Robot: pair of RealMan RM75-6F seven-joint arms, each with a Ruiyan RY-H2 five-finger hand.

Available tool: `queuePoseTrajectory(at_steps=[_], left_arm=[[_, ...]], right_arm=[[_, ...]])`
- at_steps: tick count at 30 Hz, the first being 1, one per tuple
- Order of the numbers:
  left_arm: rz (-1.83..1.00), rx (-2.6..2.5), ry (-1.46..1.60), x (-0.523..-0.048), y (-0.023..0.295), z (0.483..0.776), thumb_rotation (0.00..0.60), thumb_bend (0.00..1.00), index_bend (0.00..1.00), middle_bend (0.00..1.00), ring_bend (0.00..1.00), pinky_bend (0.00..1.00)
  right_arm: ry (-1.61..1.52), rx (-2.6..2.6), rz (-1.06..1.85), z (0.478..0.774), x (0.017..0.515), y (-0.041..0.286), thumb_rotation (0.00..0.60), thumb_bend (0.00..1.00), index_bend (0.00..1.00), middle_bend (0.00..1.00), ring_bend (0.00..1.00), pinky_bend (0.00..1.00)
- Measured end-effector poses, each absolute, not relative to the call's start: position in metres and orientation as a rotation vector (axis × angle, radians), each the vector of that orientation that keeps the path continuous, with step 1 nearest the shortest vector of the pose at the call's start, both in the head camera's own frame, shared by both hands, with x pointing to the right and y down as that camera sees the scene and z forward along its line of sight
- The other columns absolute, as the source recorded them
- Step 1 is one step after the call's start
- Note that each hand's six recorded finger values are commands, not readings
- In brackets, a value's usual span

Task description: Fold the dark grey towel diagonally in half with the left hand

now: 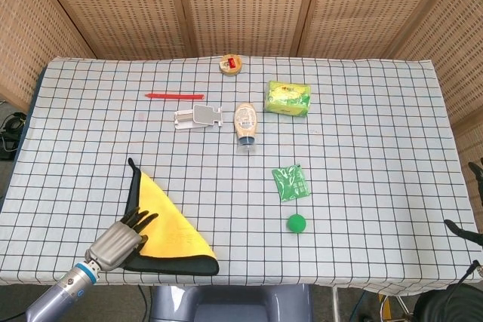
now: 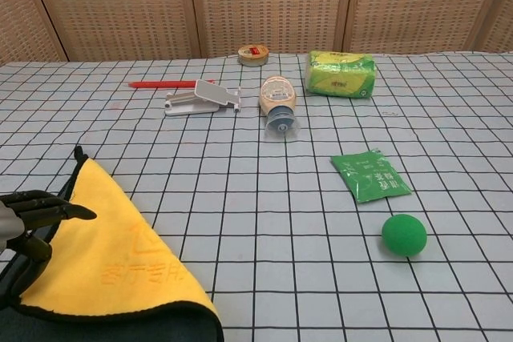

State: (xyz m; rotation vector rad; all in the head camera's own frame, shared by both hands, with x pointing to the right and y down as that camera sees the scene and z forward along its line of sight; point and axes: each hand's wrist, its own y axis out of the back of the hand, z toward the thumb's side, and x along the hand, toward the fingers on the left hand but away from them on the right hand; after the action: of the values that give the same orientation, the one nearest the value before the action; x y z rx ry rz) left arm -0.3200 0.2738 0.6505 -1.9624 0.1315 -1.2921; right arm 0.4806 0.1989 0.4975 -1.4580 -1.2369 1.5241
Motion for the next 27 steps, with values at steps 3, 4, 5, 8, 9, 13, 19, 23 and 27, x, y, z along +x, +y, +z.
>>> queuePoseTrajectory(at_steps=[3,4,5,8,9,13,19,23,27], left_arm=[[-1.296,-1.959,0.123,-0.323,0.275,0.65,0.6,0.47,0.62,0.0,0.0,0.0],[-1.296,-1.959,0.12,-0.324,0.276,0.65,0.6,0.47,0.62,0.0,0.0,0.0],[-1.296,-1.959,0.116,-0.325,0.277,0.65,0.6,0.47,0.62,0.0,0.0,0.0],[-1.298,-1.955,0.104,-0.327,0.28,0.649,0.6,0.47,0.62,0.0,0.0,0.0],[-1.3,-1.954,0.102,-0.328,0.281,0.649,0.6,0.47,0.62,0.0,0.0,0.0],[-1.309,-1.947,0.095,-0.332,0.283,0.65,0.6,0.47,0.62,0.0,0.0,0.0],[-1.322,-1.94,0.093,-0.337,0.285,0.65,0.6,0.47,0.62,0.0,0.0,0.0],[-1.334,-1.939,0.095,-0.341,0.287,0.65,0.6,0.47,0.62,0.0,0.0,0.0],[-1.344,-1.938,0.093,-0.345,0.29,0.65,0.6,0.47,0.62,0.0,0.0,0.0]], right_arm=[[-1.236,-1.458,1.523,0.497,0.48,0.199,0.6,0.0,0.04,0.0,0.0,0.0],[-1.236,-1.458,1.523,0.497,0.48,0.199,0.6,0.0,0.04,0.0,0.0,0.0],[-1.236,-1.459,1.523,0.497,0.48,0.199,0.6,0.0,0.03,0.0,0.0,0.0],[-1.235,-1.458,1.523,0.497,0.48,0.199,0.6,0.0,0.04,0.0,0.0,0.0],[-1.236,-1.458,1.523,0.497,0.48,0.199,0.6,0.0,0.04,0.0,0.0,0.0],[-1.236,-1.459,1.522,0.497,0.48,0.199,0.6,0.0,0.03,0.0,0.0,0.0],[-1.237,-1.459,1.521,0.497,0.48,0.199,0.6,0.0,0.04,0.0,0.0,0.0],[-1.237,-1.458,1.52,0.496,0.48,0.199,0.6,0.0,0.04,0.0,0.0,0.0],[-1.236,-1.459,1.519,0.496,0.479,0.199,0.6,0.0,0.04,0.0,0.0,0.0]])
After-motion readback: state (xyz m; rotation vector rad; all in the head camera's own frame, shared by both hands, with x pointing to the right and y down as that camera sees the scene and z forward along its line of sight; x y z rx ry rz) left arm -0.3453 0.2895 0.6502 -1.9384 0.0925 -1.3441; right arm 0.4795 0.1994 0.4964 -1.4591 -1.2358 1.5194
